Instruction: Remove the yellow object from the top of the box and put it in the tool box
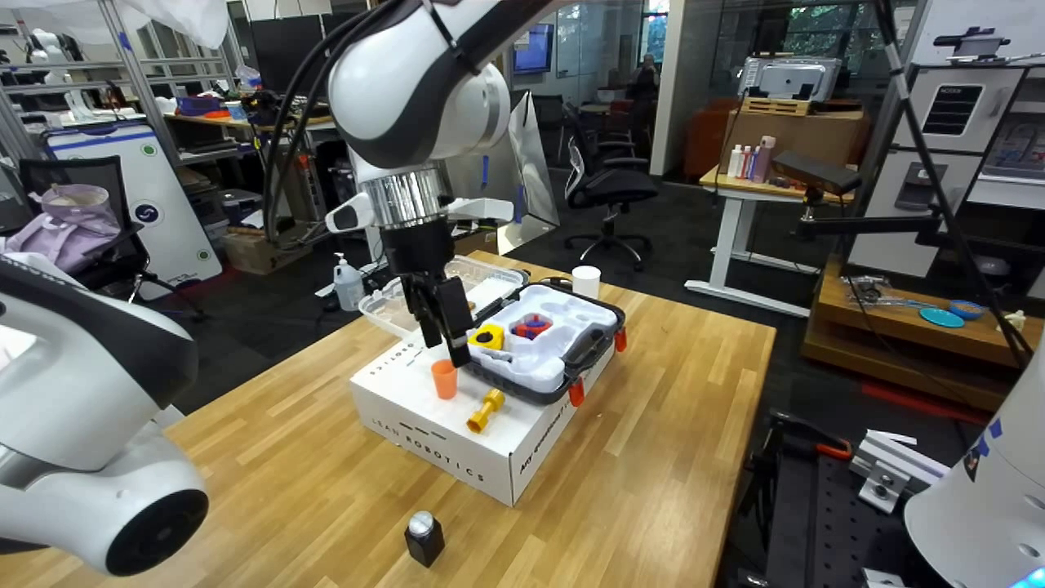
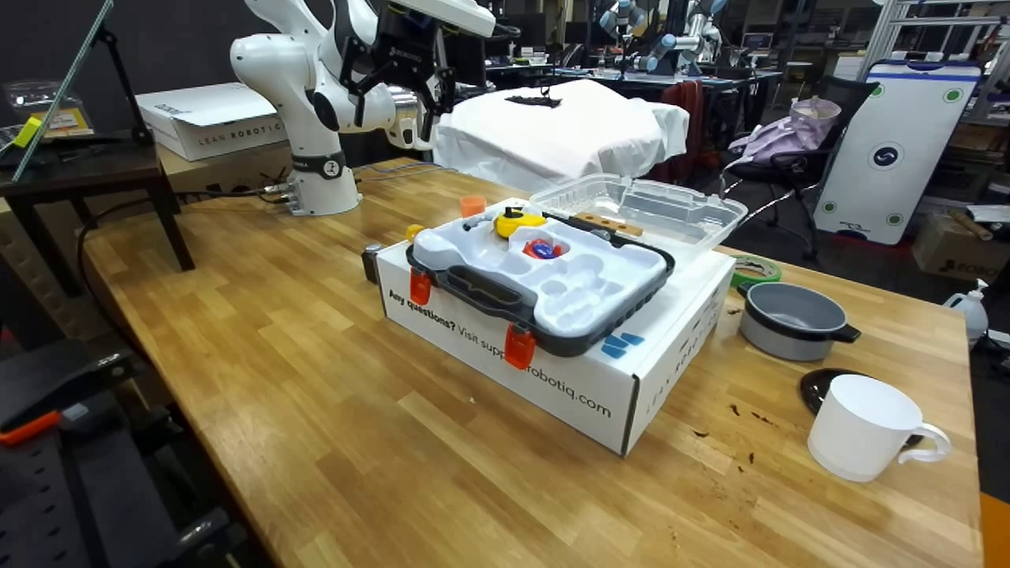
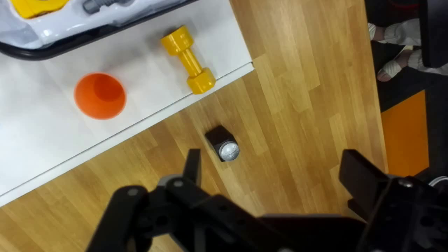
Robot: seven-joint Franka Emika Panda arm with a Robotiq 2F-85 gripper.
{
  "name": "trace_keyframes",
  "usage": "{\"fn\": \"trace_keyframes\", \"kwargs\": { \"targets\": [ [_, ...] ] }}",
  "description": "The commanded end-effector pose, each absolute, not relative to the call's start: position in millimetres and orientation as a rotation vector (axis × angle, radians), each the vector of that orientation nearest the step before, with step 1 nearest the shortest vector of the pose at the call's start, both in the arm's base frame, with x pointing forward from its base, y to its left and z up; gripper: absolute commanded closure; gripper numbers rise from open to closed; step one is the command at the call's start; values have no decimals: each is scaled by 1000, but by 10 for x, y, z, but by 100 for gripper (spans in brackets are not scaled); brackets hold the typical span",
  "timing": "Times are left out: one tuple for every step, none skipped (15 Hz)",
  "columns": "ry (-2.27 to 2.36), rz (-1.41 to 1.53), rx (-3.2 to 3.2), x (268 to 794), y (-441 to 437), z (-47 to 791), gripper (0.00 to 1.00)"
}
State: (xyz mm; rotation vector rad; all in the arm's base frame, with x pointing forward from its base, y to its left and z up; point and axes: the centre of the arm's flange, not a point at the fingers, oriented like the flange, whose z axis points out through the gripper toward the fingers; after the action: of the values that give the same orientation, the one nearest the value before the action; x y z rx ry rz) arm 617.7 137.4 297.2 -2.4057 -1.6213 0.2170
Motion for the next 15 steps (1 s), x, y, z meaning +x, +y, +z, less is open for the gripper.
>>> {"fn": "trace_keyframes", "kwargs": {
  "targets": [
    [-1624, 215, -2355, 6504, 1347, 2915, 0],
    [-1623, 202, -2399, 6323, 1363, 2909, 0],
    [-1620, 203, -2396, 6373, 1348, 2872, 0],
    [-1618, 206, -2394, 6402, 1340, 2852, 0],
    [-1617, 207, -2392, 6412, 1338, 2849, 0],
    [-1618, 206, -2391, 6415, 1344, 2860, 0],
    [-1619, 205, -2390, 6416, 1352, 2866, 0],
    [-1620, 205, -2389, 6415, 1356, 2868, 0],
    [-1620, 206, -2388, 6414, 1358, 2868, 0],
    [-1620, 206, -2388, 6415, 1357, 2868, 0],
    [-1619, 206, -2389, 6415, 1355, 2868, 0],
    [-1619, 206, -2389, 6415, 1354, 2868, 0],
    [-1619, 206, -2389, 6415, 1353, 2868, 0],
    [-1619, 206, -2389, 6415, 1354, 2868, 0],
    [-1619, 206, -2389, 6415, 1354, 2868, 0]
  ]
}}
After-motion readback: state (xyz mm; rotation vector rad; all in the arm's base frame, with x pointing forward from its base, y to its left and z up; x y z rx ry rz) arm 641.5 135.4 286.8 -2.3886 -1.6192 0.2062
